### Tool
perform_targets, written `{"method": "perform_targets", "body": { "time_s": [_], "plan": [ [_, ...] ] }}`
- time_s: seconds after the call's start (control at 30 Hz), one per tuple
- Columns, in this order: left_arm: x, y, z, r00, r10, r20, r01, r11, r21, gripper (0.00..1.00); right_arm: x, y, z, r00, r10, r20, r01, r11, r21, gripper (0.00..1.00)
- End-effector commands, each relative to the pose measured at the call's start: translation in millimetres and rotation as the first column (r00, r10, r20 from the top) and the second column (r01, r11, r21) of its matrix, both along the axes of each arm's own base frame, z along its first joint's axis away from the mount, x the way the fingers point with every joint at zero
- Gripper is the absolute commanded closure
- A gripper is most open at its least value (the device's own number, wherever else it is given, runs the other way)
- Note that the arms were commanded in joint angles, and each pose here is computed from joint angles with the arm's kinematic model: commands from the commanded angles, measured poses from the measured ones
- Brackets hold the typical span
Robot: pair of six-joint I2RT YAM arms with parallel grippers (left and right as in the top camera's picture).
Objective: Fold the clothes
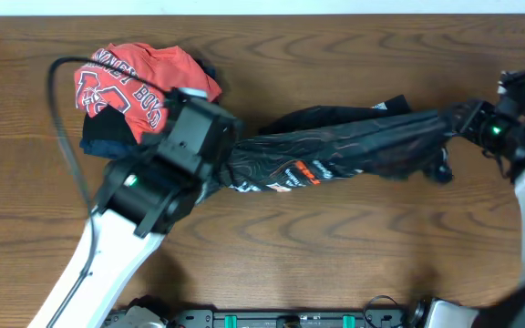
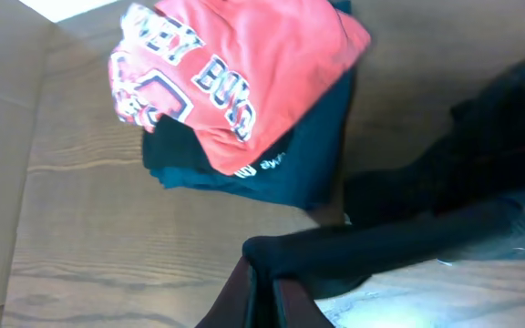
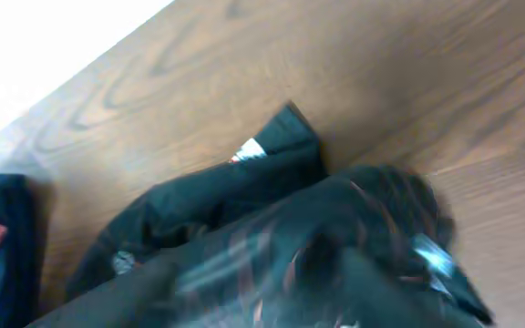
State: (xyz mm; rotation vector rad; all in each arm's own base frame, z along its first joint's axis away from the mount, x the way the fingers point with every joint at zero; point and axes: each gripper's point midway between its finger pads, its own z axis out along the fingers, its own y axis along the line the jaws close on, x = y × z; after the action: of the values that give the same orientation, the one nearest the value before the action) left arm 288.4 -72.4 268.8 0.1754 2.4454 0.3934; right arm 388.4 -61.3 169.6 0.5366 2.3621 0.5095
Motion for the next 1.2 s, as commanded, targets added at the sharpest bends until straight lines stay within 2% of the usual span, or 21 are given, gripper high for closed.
{"method": "perform_targets", "body": {
  "time_s": [0.0, 0.1, 0.3, 0.43, 0.5, 0.67, 0.73, 0.77, 0.8, 0.83, 0.87, 0.9, 0.93, 1.03, 1.17],
  "plan": [
    [9.1, -4.0, -5.3, 1.000, -0.005, -0.027, 0.006, 1.000, 0.024, 0.94, 5.0, 1.6, -40.6, 0.994, 0.005, -0.108, 0.000, 0.999, 0.050, 0.24],
    [9.7, -4.3, -15.4, 0.998, -0.003, -0.068, 0.007, 0.999, 0.049, 0.94, -7.8, -7.3, -71.8, 0.974, -0.021, -0.225, 0.041, 0.996, 0.082, 0.21],
    [10.5, -4.8, -16.1, 0.998, -0.003, -0.069, 0.007, 0.999, 0.050, 0.94, -57.8, -1.2, -107.1, 0.882, -0.027, -0.470, 0.097, 0.987, 0.125, 0.28],
    [14.9, -7.6, -13.8, 0.999, -0.004, -0.048, 0.006, 0.999, 0.037, 0.93, -85.6, 6.6, -128.6, 0.821, -0.036, -0.570, 0.099, 0.992, 0.081, 0.30],
    [15.4, -7.9, -13.6, 0.999, -0.004, -0.045, 0.006, 0.999, 0.035, 0.93, -93.2, 3.7, -142.3, 0.804, -0.078, -0.590, 0.131, 0.990, 0.047, 0.29],
    [15.3, -7.8, -13.5, 0.999, -0.004, -0.045, 0.006, 0.999, 0.035, 0.92, -87.5, 11.6, -167.5, 0.852, -0.082, -0.516, 0.148, 0.985, 0.088, 0.25],
    [15.2, -7.8, -13.6, 0.999, -0.004, -0.046, 0.006, 0.999, 0.035, 0.92, -83.7, 15.6, -172.6, 0.874, -0.074, -0.481, 0.145, 0.983, 0.112, 0.26],
    [15.3, -7.8, -13.5, 0.999, -0.004, -0.045, 0.006, 0.999, 0.035, 0.92, -79.1, 15.5, -173.6, 0.888, -0.073, -0.454, 0.140, 0.983, 0.116, 0.28],
    [15.4, -7.8, -13.4, 0.999, -0.004, -0.045, 0.006, 0.999, 0.035, 0.92, -74.6, 15.7, -172.7, 0.899, -0.070, -0.432, 0.135, 0.983, 0.122, 0.38],
    [15.5, -7.9, -13.4, 0.999, -0.004, -0.044, 0.006, 0.999, 0.035, 0.92, -69.0, 16.4, -170.2, 0.911, -0.063, -0.408, 0.127, 0.983, 0.132, 0.54],
    [15.5, -7.8, -13.4, 0.999, -0.004, -0.044, 0.006, 0.999, 0.035, 0.92, -60.2, 20.7, -162.9, 0.930, -0.037, -0.365, 0.105, 0.980, 0.168, 0.82],
    [15.4, -7.8, -13.4, 0.999, -0.004, -0.045, 0.006, 0.999, 0.036, 0.92, -54.8, 25.2, -154.4, 0.943, -0.011, -0.333, 0.085, 0.974, 0.208, 0.93],
    [15.3, -7.7, -13.5, 0.999, -0.004, -0.045, 0.006, 0.999, 0.036, 0.92, -51.0, 28.3, -145.5, 0.951, 0.007, -0.308, 0.072, 0.967, 0.243, 0.99],
    [13.7, -5.8, -13.1, 0.999, -0.002, -0.048, 0.004, 0.999, 0.043, 0.92, -41.9, 30.2, -98.3, 0.976, 0.042, -0.214, 0.031, 0.944, 0.329, 0.99],
    [8.8, -1.9, -5.8, 1.000, 0.000, -0.030, 0.001, 0.999, 0.037, 0.93, -47.4, 13.7, -17.3, 0.993, 0.035, -0.111, -0.003, 0.961, 0.276, 0.99]
  ]
}}
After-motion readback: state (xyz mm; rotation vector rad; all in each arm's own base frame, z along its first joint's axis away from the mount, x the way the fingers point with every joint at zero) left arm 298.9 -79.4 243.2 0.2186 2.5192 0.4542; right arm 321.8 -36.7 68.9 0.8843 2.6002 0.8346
